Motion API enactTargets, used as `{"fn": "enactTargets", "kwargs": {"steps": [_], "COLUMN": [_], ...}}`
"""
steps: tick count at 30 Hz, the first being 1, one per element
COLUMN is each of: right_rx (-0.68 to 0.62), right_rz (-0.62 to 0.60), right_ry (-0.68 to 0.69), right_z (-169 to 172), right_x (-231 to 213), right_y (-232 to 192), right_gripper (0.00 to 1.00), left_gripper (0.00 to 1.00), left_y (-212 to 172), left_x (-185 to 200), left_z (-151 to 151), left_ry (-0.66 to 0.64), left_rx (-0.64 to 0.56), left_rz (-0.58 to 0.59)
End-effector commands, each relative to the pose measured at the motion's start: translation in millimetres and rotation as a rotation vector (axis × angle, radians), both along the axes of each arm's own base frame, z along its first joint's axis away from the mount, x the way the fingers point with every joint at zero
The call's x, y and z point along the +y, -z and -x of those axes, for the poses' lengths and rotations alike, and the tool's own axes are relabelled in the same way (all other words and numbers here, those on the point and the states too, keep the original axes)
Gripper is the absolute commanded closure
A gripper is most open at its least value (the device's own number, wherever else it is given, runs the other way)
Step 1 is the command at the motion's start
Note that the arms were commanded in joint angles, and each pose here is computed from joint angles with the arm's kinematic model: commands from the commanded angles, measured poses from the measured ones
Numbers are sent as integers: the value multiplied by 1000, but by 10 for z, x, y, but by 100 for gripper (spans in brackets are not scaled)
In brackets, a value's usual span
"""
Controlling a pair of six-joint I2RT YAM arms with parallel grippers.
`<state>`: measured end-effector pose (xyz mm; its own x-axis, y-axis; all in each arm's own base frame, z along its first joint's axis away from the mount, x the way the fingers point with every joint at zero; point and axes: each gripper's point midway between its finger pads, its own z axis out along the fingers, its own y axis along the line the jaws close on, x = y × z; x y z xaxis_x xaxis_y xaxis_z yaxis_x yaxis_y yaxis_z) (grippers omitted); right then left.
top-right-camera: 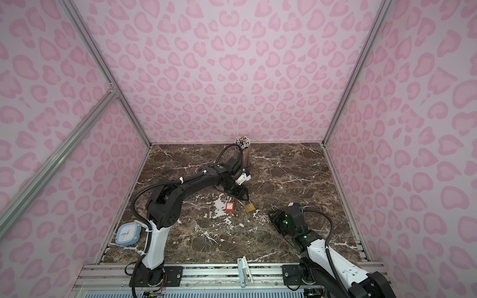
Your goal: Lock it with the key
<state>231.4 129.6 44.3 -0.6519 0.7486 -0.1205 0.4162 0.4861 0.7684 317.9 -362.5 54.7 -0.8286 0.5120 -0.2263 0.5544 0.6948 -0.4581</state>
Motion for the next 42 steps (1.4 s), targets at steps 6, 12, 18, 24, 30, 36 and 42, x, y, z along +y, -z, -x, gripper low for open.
{"fn": "enactTargets", "kwargs": {"steps": [6,12,18,24,30,36,42], "right_rx": [-23,-23,-26,-17,-5,5,38], "right_rz": [-6,-7,-5,-7,-18,-23,-47], "right_ry": [-33,-33,-29,-30,-44,-51,-80], "right_z": [-75,-73,-71,-63,-66,-69,-53], "right_x": [74,75,64,68,107,127,200], "right_y": [-38,-34,-37,-6,17,32,90], "right_gripper": [56,56,56,56,56,56,55], "left_gripper": [43,43,42,42,42,41,41], "left_y": [92,126,193,152,112,71,-173], "left_x": [-36,-120,-150,-225,-313,-255,-211], "left_z": [43,70,106,79,31,14,-34], "left_ry": [-1,13,22,28,34,35,24], "left_rx": [27,46,63,58,61,38,-21], "left_rz": [8,22,18,40,68,38,39]}}
